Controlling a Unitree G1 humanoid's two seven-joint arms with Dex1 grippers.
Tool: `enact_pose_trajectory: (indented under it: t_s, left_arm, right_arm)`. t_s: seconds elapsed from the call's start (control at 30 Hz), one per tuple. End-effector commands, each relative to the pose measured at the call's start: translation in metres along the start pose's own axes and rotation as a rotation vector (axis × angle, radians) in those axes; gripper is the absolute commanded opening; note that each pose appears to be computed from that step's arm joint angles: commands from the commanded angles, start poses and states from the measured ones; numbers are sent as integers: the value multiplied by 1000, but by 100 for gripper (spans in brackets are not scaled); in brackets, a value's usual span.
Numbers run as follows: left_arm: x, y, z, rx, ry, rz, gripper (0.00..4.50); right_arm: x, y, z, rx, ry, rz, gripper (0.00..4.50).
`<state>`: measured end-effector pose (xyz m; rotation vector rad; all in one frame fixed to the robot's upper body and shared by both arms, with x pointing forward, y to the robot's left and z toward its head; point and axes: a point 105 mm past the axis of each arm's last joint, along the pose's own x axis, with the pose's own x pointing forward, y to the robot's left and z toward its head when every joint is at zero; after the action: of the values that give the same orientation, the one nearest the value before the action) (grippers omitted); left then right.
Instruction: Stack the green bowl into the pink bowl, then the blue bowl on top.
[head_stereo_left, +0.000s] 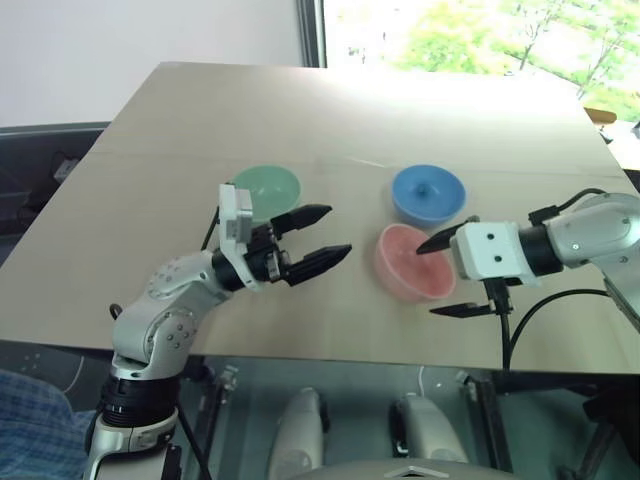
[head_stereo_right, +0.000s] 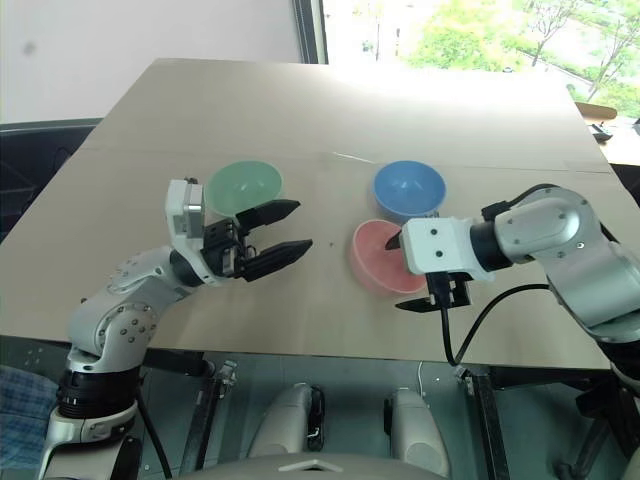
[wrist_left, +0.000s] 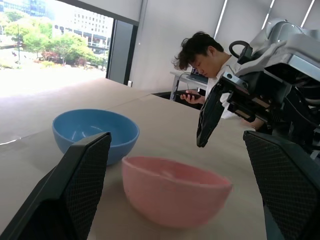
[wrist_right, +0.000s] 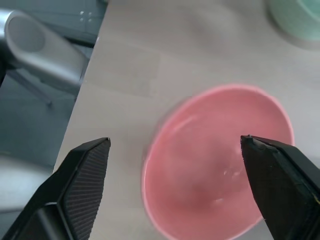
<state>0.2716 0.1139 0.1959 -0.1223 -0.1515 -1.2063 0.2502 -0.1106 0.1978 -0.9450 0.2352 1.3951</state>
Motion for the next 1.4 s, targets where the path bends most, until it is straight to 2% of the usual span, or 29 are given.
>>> enact_pose_trajectory:
  t_s: [0.03, 0.2, 0.33, 0.53, 0.67, 0.9, 1.07, 1.4]
  left_arm:
    - [-1, -2, 6, 35, -12, -11, 450]
    - [-6, 12, 4, 75, 35, 100, 450]
    - [-10, 35, -6, 113, 123, 231, 450]
    - [-10, 52, -10, 167, 195, 314, 450]
    - [-11, 59, -6, 180, 207, 331, 450]
    - [-15, 70, -10, 212, 246, 356, 450]
    - [-20, 76, -20, 229, 303, 380, 450]
    - [-21, 80, -22, 254, 307, 388, 450]
  right_arm:
    - [-22, -14, 6, 98, -72, -116, 447]
    - [-59, -32, 15, 353, -273, -246, 447]
    - [-92, -44, 0, 488, -461, -360, 447]
    - [-109, -34, -37, 608, -606, -463, 447]
    - [-123, -24, -38, 585, -686, -500, 447]
    - [-120, -4, -33, 489, -604, -433, 447]
    - [-114, -4, -26, 435, -578, -413, 447]
    - [-111, -9, -20, 391, -603, -429, 447]
